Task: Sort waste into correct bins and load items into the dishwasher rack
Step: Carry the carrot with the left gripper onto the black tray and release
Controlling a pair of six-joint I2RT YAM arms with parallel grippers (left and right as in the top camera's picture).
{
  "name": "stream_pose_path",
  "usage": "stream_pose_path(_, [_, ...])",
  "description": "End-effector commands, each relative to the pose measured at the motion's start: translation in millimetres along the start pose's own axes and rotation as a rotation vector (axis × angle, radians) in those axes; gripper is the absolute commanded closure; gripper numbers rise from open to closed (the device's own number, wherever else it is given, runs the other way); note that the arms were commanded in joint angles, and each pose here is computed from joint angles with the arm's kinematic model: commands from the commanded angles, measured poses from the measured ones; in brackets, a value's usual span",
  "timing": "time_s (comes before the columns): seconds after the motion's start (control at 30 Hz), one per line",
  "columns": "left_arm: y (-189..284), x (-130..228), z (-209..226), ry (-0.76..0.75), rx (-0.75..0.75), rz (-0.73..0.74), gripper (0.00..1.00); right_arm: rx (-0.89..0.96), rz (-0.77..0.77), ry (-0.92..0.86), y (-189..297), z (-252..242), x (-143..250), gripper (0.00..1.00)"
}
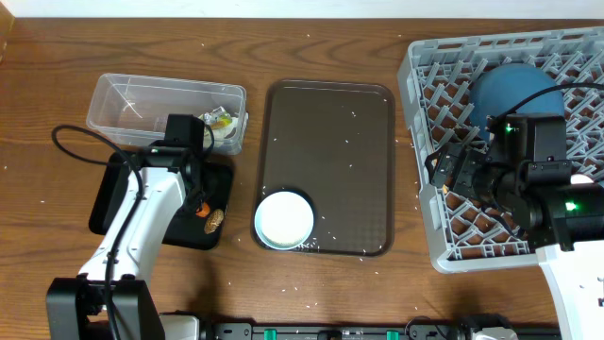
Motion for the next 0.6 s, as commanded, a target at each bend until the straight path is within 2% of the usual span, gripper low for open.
stream_pose_path(0.0, [3,7,-5,-0.002,0.063,0.061,0.69,0.008,-0.020,0.021,3,-2,-3,0.01])
stream_pose_path(0.1, [10,16,-8,-0.075,0.123,0.121,0.49,0.009,-0.017,0.020,3,-3,-3,0.01])
stream_pose_path(0.13, [13,17,-5,-0.082,0.115,0.120,0.27,0.009,-0.017,0.020,3,-3,-2,0.01])
stream_pose_path(0.17, [15,18,-2,-0.089,0.104,0.122,0.15,0.010,-0.015,0.020,3,-3,-2,0.01])
stream_pose_path(0.23, [17,21,7,-0.093,0.067,0.128,0.10,0.010,-0.016,0.020,3,-3,-2,0.01])
stream_pose_path(0.37, [16,26,15,-0.097,0.027,0.146,0.11,0.009,-0.017,0.020,3,-3,-2,0.01])
stream_pose_path(0.53, [7,34,22,-0.100,0.005,0.177,0.54,0.007,-0.023,0.021,3,-2,-4,0.01])
stream_pose_path(0.57, [4,37,24,-0.101,-0.002,0.182,0.59,0.006,-0.024,0.021,3,-2,-4,0.01])
Point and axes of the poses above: each gripper's point midway between its finger pads, its own y axis back along the fingers, its own z axis along the line the jaws close on, x = y × z, the point moved 5 cm from there along y, back along the fingers
